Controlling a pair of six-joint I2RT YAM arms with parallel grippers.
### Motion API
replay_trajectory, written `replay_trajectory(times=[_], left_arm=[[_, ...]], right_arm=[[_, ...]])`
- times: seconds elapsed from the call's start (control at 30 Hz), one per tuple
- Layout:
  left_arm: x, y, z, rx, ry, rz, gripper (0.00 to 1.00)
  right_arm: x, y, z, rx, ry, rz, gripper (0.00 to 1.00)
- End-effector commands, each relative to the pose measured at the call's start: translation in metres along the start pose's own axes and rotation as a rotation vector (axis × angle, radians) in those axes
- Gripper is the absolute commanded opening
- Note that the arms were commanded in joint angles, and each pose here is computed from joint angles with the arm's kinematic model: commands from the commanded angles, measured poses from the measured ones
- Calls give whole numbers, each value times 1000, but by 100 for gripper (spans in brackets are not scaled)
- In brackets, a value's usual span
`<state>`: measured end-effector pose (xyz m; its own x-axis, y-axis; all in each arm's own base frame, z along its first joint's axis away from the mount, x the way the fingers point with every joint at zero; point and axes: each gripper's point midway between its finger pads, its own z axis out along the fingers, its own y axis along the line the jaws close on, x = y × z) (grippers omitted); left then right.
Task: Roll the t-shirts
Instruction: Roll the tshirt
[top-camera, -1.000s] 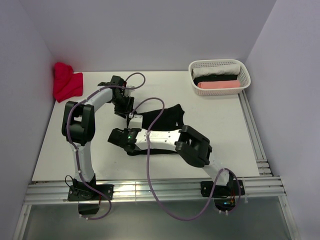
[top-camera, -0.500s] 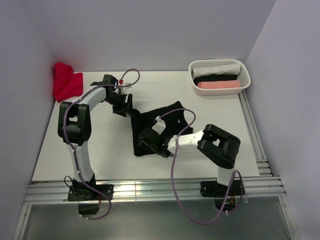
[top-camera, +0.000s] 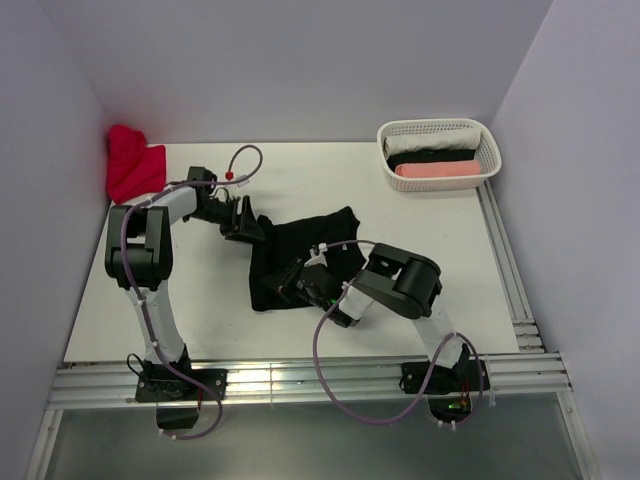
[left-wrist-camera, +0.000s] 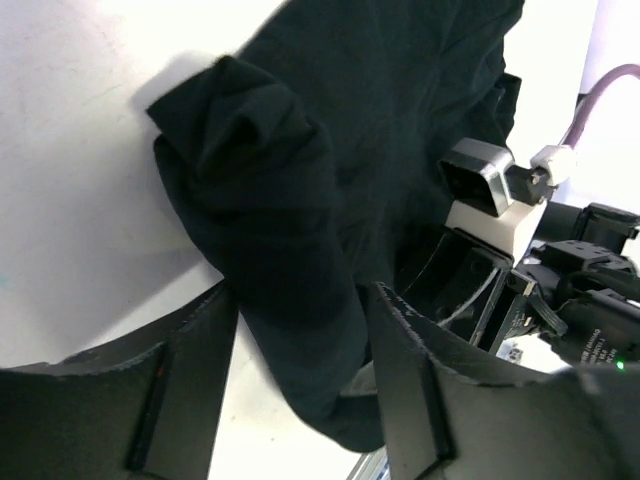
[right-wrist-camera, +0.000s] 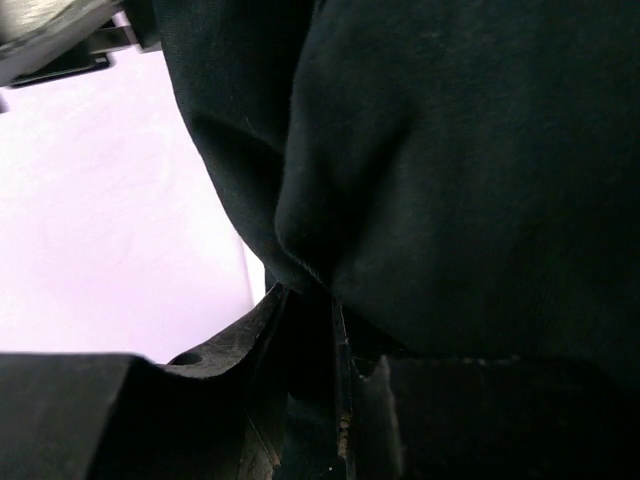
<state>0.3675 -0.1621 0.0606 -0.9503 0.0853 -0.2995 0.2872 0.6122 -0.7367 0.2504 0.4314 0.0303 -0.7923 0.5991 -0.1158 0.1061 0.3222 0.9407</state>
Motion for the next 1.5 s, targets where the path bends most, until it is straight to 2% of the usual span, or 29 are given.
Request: replay_trajectory(times=[0.0,0.03,0.07,0.1,0.13,0.2,0.27,0.3,0.4,0.53,0.6,0.63,0.7,0.73,0.8,0.87,1.13,1.47], left_arm=[[-5,0,7,66,-25,-11,58],[-4,2,8,61,-25,-28,56],[-4,5,10,54,-28,-31,50],[-4,9,11,31,-27,-42,47],[-4,12,11,10,-31,-62,38],[-6,14,9,-20,-40,-65,32],[-10,20,6,-92,-55,-74,25],[-10,22,4,-120,-51,-74,24],[-11,28,-1,-222,-50,-74,18],[-13,35,-5,-334,-24,-53,12],[-11,36,-4,-377,-7,-29,12],[-13,35,-4,-388,-6,-17,12],[-11,33,-3,-401,6,-6,13],[-13,32,-2,-403,6,-5,13],[-12,30,-2,-403,19,-11,13],[-14,29,-2,-408,21,-6,13],[-14,23,3,-417,34,2,13],[-15,21,8,-419,45,1,14]], right_arm=[[10,24,-2,-133,64,73,20],[9,22,-2,-127,62,73,20],[10,21,-1,-119,62,69,21],[8,19,-2,-101,54,64,25],[7,15,-3,-82,49,58,27],[3,21,-6,-63,32,28,36],[-1,5,-5,51,1,-34,41],[-4,13,-7,66,-17,-55,47],[-9,-9,-16,288,-65,-164,54],[-8,9,-24,411,-126,-283,60],[-12,-2,-37,532,-158,-365,61],[-13,18,-33,527,-177,-379,62],[-23,11,-46,642,-228,-468,62],[-20,33,-42,624,-243,-485,62],[-25,30,-49,704,-281,-560,62],[-22,50,-45,694,-294,-589,62],[-7,60,-16,678,-251,-691,60],[1,27,-4,775,-201,-750,59]])
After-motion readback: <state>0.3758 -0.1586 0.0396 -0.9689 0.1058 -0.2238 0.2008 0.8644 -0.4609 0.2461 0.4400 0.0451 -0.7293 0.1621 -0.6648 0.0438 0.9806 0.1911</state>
